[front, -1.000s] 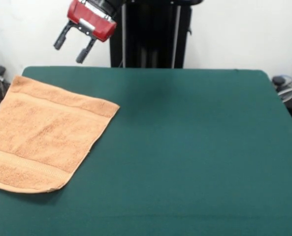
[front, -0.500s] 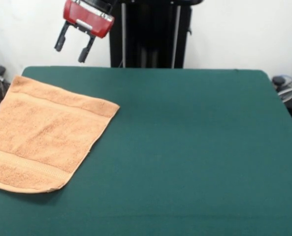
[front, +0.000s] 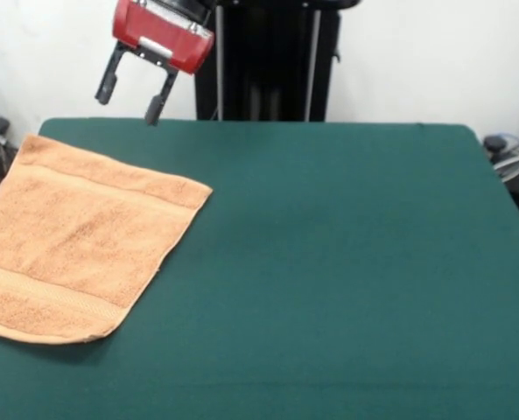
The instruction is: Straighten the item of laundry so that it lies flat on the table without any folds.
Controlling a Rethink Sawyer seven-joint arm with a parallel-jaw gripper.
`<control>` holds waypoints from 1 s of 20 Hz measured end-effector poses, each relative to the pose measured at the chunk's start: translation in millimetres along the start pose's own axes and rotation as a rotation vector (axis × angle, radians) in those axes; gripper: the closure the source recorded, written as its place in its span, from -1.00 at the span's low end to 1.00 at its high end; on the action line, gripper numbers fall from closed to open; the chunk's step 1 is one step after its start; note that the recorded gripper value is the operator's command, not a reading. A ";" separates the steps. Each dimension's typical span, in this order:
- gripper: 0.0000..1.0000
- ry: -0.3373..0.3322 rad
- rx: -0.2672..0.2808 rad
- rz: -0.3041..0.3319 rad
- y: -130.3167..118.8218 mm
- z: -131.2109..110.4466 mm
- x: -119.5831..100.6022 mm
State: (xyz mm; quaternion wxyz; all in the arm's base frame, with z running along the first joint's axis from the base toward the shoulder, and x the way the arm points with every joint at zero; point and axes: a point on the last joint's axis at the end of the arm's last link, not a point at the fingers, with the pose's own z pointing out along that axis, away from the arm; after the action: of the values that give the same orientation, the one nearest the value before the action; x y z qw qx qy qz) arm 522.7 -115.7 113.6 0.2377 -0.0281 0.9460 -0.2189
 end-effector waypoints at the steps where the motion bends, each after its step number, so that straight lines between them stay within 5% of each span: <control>1: -1.00 -0.007 0.002 -0.011 2.2 0.2 -2.8; 11: -1.00 -0.060 0.042 -0.187 40.7 11.7 -19.0; 20: -1.00 -0.040 0.062 -0.209 34.0 20.4 -11.2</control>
State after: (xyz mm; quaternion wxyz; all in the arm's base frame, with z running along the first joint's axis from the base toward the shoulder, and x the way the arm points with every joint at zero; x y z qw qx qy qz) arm 543.8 -91.4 87.8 0.2331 -0.1236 0.9257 -0.2711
